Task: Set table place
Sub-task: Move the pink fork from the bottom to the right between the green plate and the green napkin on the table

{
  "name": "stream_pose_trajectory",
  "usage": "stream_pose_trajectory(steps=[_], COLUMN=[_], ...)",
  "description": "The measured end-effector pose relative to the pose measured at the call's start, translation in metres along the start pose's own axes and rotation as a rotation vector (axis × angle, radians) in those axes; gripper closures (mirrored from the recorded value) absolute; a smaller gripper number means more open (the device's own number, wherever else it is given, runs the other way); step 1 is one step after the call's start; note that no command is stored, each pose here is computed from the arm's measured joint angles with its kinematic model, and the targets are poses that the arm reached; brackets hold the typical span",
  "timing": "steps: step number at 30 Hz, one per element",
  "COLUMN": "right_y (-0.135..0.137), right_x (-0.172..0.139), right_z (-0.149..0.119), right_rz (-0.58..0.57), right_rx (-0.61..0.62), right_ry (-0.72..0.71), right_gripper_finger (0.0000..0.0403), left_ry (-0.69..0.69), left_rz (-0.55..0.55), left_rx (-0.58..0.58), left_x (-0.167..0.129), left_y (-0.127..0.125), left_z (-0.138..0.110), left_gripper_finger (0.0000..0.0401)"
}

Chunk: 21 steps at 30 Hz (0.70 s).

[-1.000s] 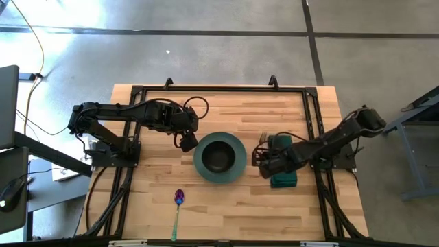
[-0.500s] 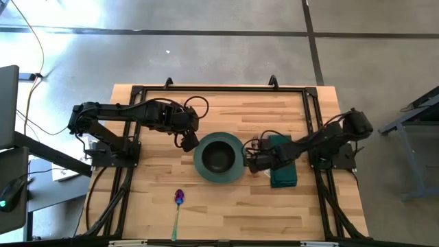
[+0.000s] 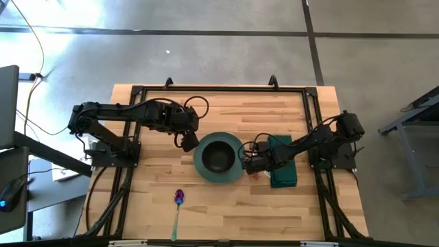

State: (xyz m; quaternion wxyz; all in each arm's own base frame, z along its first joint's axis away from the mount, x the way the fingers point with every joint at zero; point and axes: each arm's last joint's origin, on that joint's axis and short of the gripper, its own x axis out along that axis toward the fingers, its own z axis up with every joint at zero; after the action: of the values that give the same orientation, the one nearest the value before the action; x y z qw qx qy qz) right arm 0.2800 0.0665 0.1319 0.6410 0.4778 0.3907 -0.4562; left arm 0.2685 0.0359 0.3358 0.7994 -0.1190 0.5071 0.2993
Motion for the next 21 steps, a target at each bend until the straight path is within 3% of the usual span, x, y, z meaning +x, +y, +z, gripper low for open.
stream_pose_trajectory(steps=[8,21], right_y=[0.0001,0.0], right_x=[0.0004,-0.0031], right_z=[0.0034,0.0049], right_rz=[-0.002,0.013], right_rx=[0.013,0.016], right_ry=[0.001,-0.009], right_gripper_finger=[0.0386,0.0272], left_ry=[0.0,0.001], left_rz=[0.0,-0.001], left_rx=[0.0,0.007], left_x=[0.0,0.0], left_y=[0.0,0.0], left_z=[0.0,0.0], left_gripper_finger=[0.0114,0.0114])
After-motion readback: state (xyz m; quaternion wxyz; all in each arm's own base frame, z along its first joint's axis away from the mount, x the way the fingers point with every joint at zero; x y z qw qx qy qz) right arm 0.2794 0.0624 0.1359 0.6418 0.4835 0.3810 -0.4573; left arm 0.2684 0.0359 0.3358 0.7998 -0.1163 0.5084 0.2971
